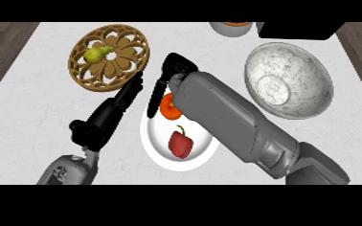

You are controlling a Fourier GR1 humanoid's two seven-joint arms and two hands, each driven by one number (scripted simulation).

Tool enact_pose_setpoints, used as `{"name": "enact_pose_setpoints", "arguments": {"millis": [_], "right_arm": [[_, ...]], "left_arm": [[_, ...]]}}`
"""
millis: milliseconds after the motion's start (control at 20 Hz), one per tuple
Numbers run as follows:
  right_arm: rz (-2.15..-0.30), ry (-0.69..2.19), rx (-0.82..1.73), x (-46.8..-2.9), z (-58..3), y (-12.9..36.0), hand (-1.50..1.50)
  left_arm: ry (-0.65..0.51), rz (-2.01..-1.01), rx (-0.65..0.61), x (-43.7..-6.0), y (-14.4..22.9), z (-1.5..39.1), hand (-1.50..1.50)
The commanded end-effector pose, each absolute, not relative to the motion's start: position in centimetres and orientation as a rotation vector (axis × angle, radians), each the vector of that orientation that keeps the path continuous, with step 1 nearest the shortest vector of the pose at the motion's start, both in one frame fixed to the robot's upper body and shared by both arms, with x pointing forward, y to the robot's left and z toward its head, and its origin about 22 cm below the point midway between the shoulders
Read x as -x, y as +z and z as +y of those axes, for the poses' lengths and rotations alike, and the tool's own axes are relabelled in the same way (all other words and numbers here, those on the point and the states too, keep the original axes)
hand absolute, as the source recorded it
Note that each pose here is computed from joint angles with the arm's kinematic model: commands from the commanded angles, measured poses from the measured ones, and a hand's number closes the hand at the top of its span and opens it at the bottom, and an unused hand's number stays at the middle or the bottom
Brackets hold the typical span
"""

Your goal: Pick the squash from the plate and place it in the bowl

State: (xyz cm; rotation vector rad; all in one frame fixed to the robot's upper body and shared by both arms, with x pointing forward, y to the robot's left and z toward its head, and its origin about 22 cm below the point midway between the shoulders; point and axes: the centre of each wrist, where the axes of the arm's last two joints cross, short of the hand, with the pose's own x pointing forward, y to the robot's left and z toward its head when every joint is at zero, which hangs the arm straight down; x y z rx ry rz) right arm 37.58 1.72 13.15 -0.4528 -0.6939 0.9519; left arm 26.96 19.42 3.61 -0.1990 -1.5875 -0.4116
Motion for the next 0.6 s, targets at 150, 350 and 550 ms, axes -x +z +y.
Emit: {"name": "enact_pose_setpoints", "arguments": {"millis": [150, 350, 550], "right_arm": [[-0.601, 0.941, 0.583, -36.2, 3.4, 12.7, -1.50], [-0.634, 0.964, 0.604, -35.0, 3.3, 10.9, -1.50], [-0.686, 0.939, 0.676, -34.6, 3.9, 10.7, -1.50]], "left_arm": [[-0.413, -1.607, 0.190, -26.3, 5.1, 19.8, 0.00], [-0.398, -1.588, 0.190, -26.8, 3.5, 19.5, 0.00], [-0.388, -1.587, 0.192, -26.8, 3.3, 18.9, 0.00]]}}
